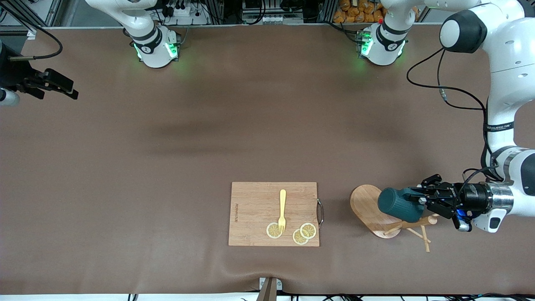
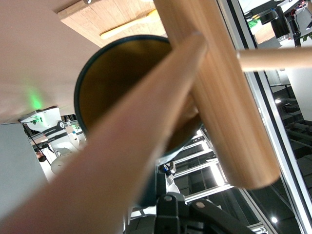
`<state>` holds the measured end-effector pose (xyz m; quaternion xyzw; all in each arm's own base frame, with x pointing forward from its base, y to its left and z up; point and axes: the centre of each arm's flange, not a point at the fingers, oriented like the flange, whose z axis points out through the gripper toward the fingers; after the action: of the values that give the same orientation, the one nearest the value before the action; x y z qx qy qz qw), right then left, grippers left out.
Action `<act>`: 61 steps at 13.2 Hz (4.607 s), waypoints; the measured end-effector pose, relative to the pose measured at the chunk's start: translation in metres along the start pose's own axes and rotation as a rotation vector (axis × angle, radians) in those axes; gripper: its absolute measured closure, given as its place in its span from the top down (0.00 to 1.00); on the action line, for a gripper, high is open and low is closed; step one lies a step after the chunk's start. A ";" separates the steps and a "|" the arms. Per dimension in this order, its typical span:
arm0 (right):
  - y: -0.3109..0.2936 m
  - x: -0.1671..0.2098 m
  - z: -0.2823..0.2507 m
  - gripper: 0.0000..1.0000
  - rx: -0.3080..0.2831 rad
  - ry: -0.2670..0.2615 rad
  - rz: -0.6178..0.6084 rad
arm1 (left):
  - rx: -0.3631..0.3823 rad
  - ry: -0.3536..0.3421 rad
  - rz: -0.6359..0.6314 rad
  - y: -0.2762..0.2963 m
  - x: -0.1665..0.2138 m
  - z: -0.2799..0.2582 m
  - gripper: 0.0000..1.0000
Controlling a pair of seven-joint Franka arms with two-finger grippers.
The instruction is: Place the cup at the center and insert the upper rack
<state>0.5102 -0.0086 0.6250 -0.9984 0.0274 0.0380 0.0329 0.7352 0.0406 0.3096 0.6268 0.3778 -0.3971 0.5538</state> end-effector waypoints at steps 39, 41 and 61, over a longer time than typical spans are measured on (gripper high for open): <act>0.000 0.007 0.006 1.00 -0.073 0.028 -0.026 | -0.008 -0.101 0.038 0.049 -0.146 -0.016 1.00; 0.000 0.007 0.007 1.00 -0.073 0.027 -0.027 | 0.004 -0.084 0.085 0.057 -0.183 -0.017 1.00; -0.001 0.006 0.007 1.00 -0.069 0.021 -0.028 | 0.977 0.886 0.538 0.046 -0.288 0.198 1.00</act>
<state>0.5156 -0.0070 0.6172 -0.9995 0.0126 0.0280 -0.0012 0.6470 -0.1710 0.5775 0.9774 0.1783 -0.0785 0.0824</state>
